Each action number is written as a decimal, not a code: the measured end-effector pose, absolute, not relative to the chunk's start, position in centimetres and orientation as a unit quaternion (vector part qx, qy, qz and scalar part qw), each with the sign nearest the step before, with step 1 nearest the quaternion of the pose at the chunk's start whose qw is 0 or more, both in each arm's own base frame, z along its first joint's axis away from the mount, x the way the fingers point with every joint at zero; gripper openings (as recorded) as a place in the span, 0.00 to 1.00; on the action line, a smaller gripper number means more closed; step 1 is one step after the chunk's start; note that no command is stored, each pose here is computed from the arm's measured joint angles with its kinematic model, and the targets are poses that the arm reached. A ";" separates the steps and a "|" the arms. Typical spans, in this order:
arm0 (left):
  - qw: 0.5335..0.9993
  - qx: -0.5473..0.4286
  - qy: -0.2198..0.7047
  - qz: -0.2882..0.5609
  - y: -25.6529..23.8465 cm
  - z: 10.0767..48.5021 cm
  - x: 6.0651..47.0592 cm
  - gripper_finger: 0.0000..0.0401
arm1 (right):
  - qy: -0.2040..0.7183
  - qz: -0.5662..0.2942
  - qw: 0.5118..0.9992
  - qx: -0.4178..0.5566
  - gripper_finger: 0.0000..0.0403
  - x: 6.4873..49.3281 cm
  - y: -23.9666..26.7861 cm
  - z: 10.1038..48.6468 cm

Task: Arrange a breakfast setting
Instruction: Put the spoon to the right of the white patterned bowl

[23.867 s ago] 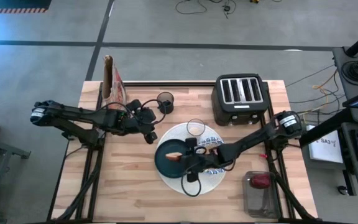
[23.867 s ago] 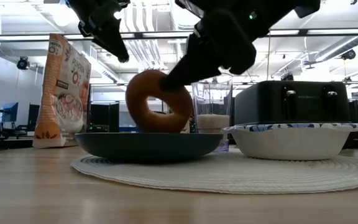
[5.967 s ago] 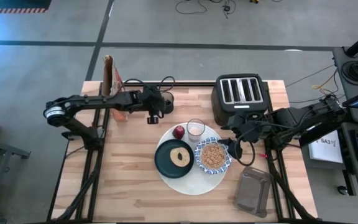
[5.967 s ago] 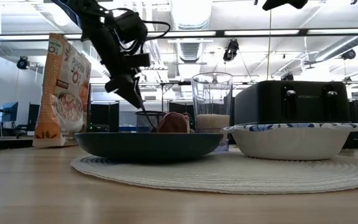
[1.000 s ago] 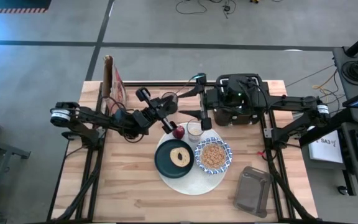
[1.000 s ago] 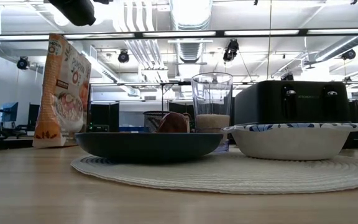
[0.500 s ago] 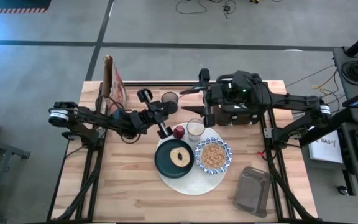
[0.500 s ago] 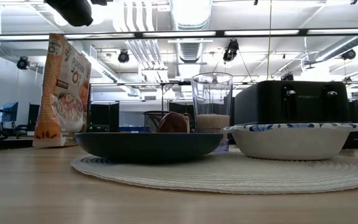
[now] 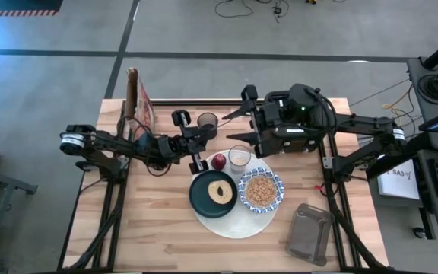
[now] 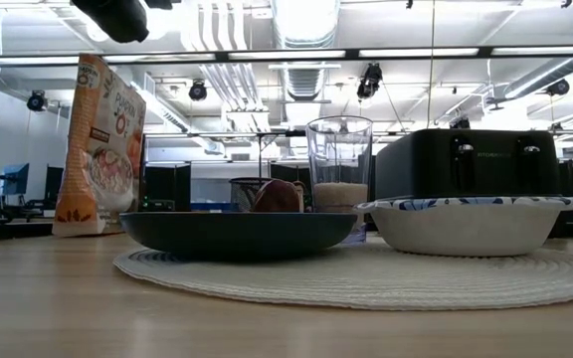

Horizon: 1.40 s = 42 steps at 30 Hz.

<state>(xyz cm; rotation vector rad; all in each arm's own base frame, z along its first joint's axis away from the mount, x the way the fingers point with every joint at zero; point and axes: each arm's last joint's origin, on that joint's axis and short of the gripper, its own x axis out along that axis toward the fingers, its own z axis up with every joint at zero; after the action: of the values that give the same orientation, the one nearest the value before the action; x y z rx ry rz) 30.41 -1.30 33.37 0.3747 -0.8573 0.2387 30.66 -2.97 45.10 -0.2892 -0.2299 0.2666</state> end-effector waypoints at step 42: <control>0.887 0.152 -0.427 0.091 -0.4 34.3 32.0 0.00 | -0.150 0.100 0.975 -0.131 0.02 30.5 -3.1 46.1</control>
<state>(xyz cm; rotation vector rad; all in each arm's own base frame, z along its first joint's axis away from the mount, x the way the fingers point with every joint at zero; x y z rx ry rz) 31.98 -0.35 34.29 0.3169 -0.8873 0.1892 30.53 -3.12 46.13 -0.2634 -0.3024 0.2011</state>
